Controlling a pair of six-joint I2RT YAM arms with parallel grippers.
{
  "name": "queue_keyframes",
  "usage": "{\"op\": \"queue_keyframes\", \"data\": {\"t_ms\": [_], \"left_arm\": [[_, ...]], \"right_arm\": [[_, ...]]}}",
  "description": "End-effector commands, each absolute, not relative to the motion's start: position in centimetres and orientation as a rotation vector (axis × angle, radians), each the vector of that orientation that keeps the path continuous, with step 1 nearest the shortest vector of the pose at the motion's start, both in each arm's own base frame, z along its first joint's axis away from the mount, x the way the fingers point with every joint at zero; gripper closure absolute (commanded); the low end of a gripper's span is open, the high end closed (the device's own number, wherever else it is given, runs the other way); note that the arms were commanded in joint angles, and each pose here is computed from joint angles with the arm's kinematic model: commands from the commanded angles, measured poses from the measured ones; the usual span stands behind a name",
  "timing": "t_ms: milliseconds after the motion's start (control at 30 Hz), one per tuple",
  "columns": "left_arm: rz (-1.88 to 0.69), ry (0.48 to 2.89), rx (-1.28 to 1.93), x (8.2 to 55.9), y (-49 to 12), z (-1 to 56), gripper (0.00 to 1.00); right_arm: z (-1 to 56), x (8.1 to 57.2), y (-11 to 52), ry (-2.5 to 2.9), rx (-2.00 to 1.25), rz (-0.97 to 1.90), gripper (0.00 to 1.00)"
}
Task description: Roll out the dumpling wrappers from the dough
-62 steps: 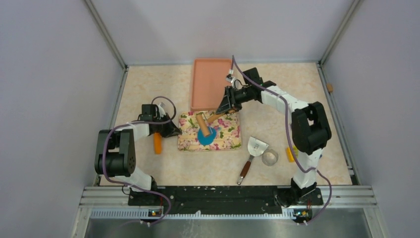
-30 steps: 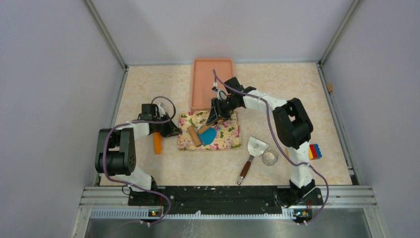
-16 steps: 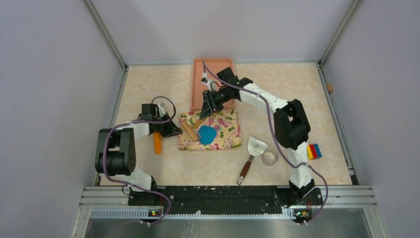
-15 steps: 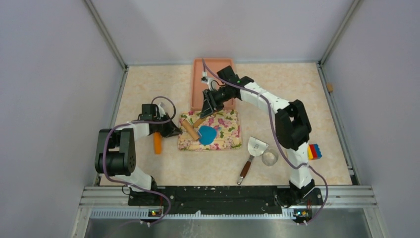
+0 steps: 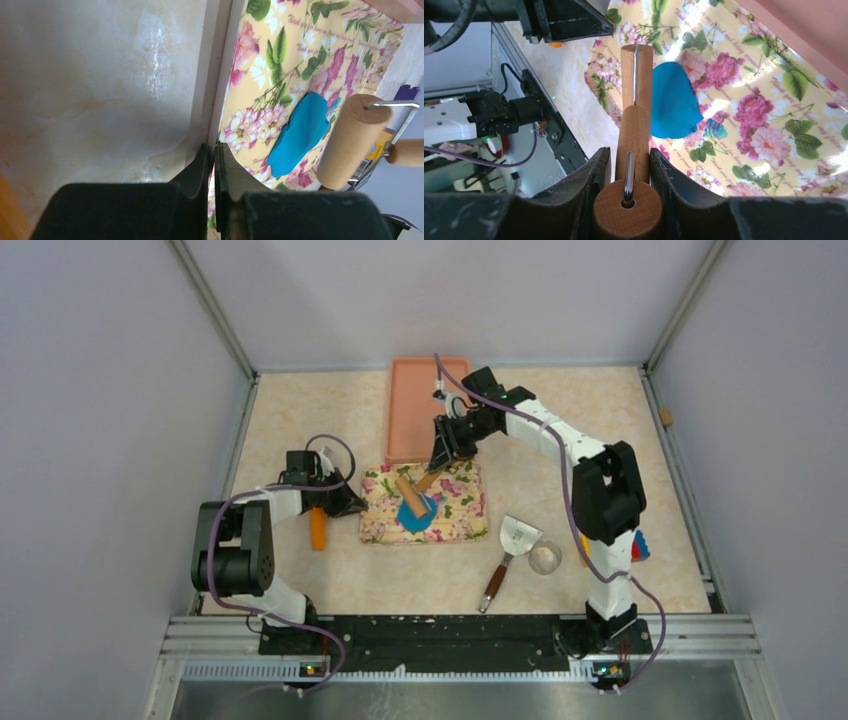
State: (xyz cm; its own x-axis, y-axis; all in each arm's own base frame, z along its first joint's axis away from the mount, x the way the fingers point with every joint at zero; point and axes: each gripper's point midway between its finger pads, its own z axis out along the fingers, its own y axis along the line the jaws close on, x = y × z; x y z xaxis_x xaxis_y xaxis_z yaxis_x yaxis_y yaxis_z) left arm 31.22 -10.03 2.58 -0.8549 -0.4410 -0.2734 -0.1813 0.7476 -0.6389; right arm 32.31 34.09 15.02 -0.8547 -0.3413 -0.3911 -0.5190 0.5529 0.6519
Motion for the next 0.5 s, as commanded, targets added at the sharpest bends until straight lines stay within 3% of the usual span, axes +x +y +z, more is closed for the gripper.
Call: {"op": "queue_keyframes", "data": {"t_ms": [0, 200, 467], "left_arm": [[-0.848, 2.531, -0.497, 31.7, -9.7, 2.6, 1.00], [-0.840, 2.537, -0.498, 31.5, -9.6, 2.4, 1.00], [-0.833, 2.534, -0.503, 31.8, -9.5, 2.6, 1.00]], "right_arm": [[14.1, 32.5, 35.2, 2.620, -0.628, 1.289, 1.00], [8.6, 33.6, 33.8, 2.788, -0.489, 1.120, 1.00], [3.0, 35.0, 24.2, 2.962, -0.396, 0.624, 1.00]]}}
